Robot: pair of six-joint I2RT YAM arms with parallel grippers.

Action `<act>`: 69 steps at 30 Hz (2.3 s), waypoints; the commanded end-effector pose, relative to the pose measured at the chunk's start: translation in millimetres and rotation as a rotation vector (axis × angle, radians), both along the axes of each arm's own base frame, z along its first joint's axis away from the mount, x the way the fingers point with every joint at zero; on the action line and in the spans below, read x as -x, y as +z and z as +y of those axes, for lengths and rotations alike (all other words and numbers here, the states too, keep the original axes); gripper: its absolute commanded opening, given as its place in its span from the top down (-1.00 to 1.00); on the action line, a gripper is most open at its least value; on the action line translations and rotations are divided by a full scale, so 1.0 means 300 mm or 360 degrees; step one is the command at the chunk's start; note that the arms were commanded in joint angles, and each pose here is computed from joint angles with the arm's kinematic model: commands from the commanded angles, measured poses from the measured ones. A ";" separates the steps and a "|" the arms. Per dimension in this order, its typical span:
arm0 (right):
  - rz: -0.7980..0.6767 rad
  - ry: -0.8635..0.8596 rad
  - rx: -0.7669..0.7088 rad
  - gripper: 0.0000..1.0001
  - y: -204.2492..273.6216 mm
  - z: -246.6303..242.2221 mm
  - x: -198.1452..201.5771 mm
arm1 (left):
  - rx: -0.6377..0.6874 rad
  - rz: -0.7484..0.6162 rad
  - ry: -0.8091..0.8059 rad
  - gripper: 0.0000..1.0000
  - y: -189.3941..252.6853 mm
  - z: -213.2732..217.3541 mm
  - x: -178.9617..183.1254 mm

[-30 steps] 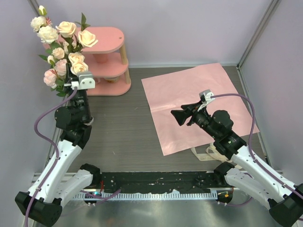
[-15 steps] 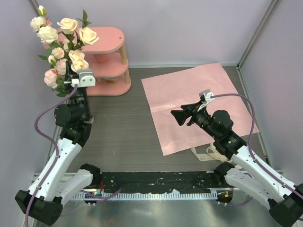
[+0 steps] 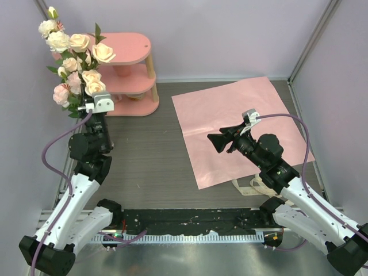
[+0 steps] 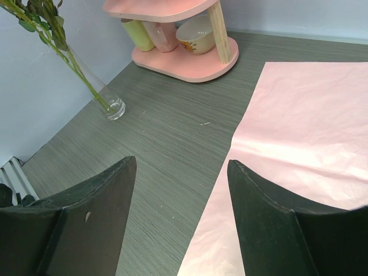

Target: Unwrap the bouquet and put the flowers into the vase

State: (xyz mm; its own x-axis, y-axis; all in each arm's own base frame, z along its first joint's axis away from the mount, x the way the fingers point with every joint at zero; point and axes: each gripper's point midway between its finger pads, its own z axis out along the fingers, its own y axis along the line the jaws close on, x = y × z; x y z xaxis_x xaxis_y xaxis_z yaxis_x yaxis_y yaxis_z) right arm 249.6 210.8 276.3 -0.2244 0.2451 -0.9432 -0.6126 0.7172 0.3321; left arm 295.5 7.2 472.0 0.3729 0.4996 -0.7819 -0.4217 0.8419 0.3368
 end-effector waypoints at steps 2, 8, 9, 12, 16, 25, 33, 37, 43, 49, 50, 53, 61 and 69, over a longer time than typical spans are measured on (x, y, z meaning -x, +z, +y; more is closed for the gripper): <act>-0.0031 0.0014 -0.0046 -0.40 0.027 0.010 -0.001 | 0.0216 -0.0084 0.0019 1.00 -0.014 0.047 0.039; -0.0027 0.0019 -0.0050 -0.40 0.024 0.012 0.002 | 0.0443 -0.0055 0.0134 1.00 -0.094 0.107 0.055; -0.0028 0.0019 -0.0053 -0.40 0.024 0.011 0.002 | 0.0455 -0.0048 0.0145 1.00 -0.103 0.112 0.058; -0.0024 0.0017 -0.0051 -0.40 0.019 0.010 0.002 | 0.0490 -0.0012 0.0179 1.00 -0.137 0.124 0.059; -0.0026 0.0019 -0.0055 -0.41 0.020 0.009 0.005 | 0.0526 0.0024 0.0231 1.00 -0.170 0.141 0.064; -0.0007 0.0017 -0.0066 -0.41 0.003 0.006 0.009 | 0.0705 0.0129 0.0282 1.00 -0.289 0.162 0.071; -0.0013 0.0024 -0.0070 -0.40 0.005 0.009 0.013 | 0.0853 0.0242 0.0367 1.00 -0.388 0.185 0.090; -0.0005 0.0022 -0.0073 -0.41 0.000 0.008 0.012 | 0.0901 0.0290 0.0366 0.99 -0.434 0.179 0.084; -0.0003 0.0014 -0.0075 -0.41 -0.006 0.004 0.013 | 0.0962 0.0354 0.0444 0.99 -0.493 0.190 0.088; 0.0004 0.0022 -0.0079 -0.41 -0.014 0.009 0.012 | 0.1070 0.0413 0.0504 1.00 -0.552 0.192 0.090; 0.0002 0.0022 -0.0077 -0.40 -0.014 0.009 0.011 | 0.1066 0.0444 0.0520 1.00 -0.569 0.193 0.093; 0.0001 0.0022 -0.0075 -0.41 -0.014 0.009 0.010 | 0.1096 0.0459 0.0538 1.00 -0.601 0.193 0.095; -0.0006 0.0014 -0.0068 -0.41 -0.014 0.006 0.008 | 0.1115 0.0484 0.0592 1.00 -0.642 0.201 0.103; 0.0001 0.0016 -0.0060 -0.41 -0.022 0.009 0.007 | 0.1065 0.0529 0.0606 1.00 -0.655 0.189 0.068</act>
